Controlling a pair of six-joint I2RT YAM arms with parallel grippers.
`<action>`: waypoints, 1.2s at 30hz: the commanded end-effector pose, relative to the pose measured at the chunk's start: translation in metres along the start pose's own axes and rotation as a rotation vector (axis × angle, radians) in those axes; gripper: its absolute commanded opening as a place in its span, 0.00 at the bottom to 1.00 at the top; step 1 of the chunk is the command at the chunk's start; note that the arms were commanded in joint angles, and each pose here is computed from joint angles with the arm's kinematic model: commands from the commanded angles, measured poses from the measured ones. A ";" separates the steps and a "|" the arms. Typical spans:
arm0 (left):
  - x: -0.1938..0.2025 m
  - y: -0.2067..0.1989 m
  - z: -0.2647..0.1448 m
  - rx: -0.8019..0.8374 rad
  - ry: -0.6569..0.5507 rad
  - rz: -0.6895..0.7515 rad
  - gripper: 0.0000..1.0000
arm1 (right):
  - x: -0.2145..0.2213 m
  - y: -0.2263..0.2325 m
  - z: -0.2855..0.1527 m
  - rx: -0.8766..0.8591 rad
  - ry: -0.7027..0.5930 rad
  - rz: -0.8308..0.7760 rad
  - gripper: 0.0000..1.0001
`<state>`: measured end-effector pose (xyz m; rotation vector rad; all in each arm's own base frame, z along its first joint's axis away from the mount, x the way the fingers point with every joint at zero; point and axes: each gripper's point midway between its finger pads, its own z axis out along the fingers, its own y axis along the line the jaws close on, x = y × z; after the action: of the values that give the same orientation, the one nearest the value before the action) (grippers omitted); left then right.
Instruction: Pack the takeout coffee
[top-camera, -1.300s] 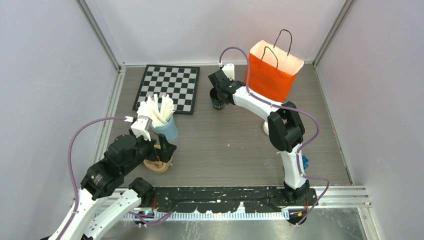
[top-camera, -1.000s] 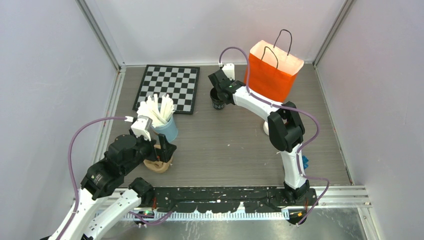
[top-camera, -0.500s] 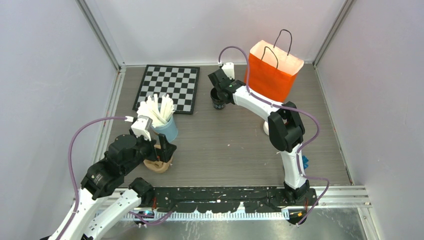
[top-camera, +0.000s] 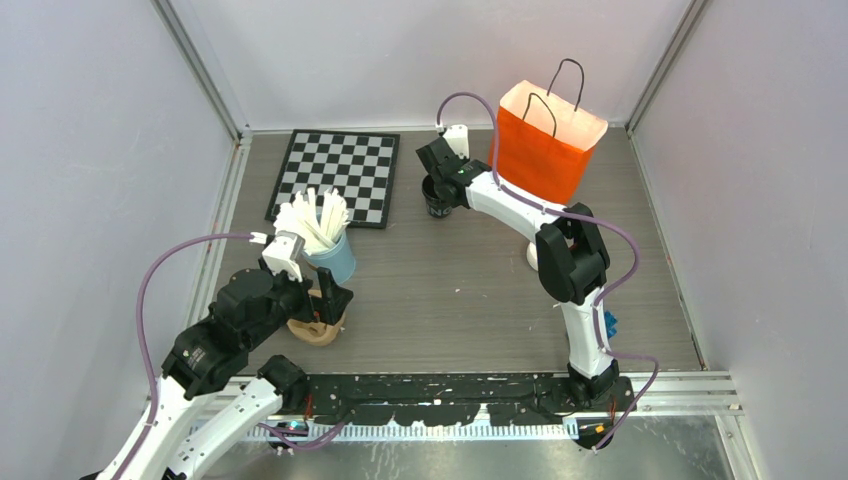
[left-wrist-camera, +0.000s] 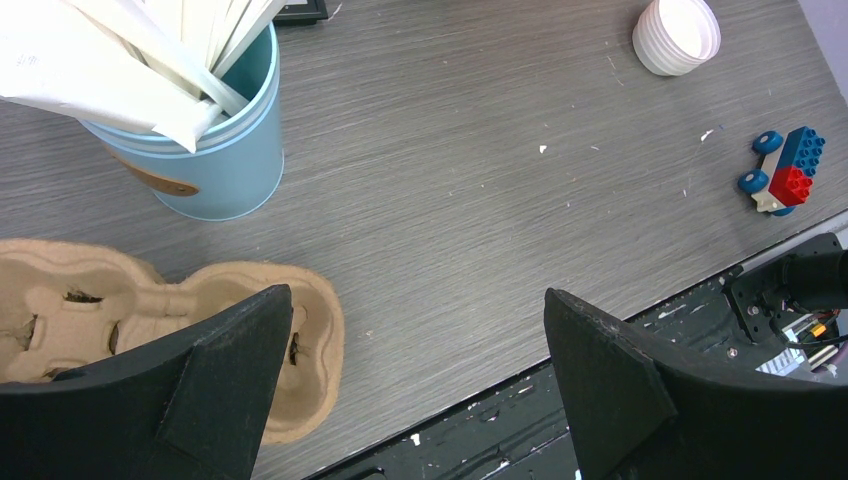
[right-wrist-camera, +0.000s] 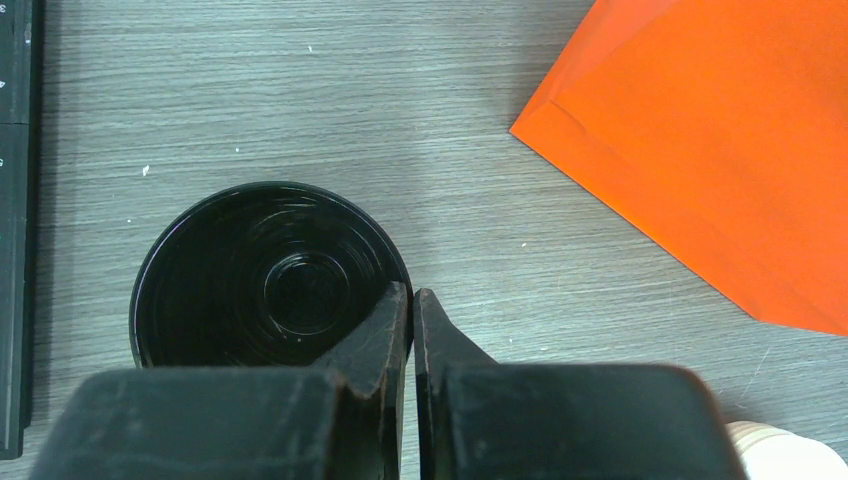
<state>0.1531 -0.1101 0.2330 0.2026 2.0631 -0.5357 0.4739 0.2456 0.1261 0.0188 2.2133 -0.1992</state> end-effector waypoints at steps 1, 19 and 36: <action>-0.006 0.000 0.003 -0.006 -0.019 -0.001 0.98 | -0.042 -0.005 -0.023 -0.018 -0.088 0.057 0.08; -0.004 -0.001 0.005 -0.003 -0.010 0.001 0.98 | -0.052 0.008 -0.049 -0.158 -0.090 0.170 0.06; -0.005 0.002 0.004 -0.020 -0.012 -0.003 0.98 | -0.019 0.014 -0.056 -0.242 0.004 0.182 0.11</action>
<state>0.1542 -0.1109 0.2309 0.2042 2.0745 -0.5302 0.4421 0.2685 0.1337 0.0591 2.2878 0.0952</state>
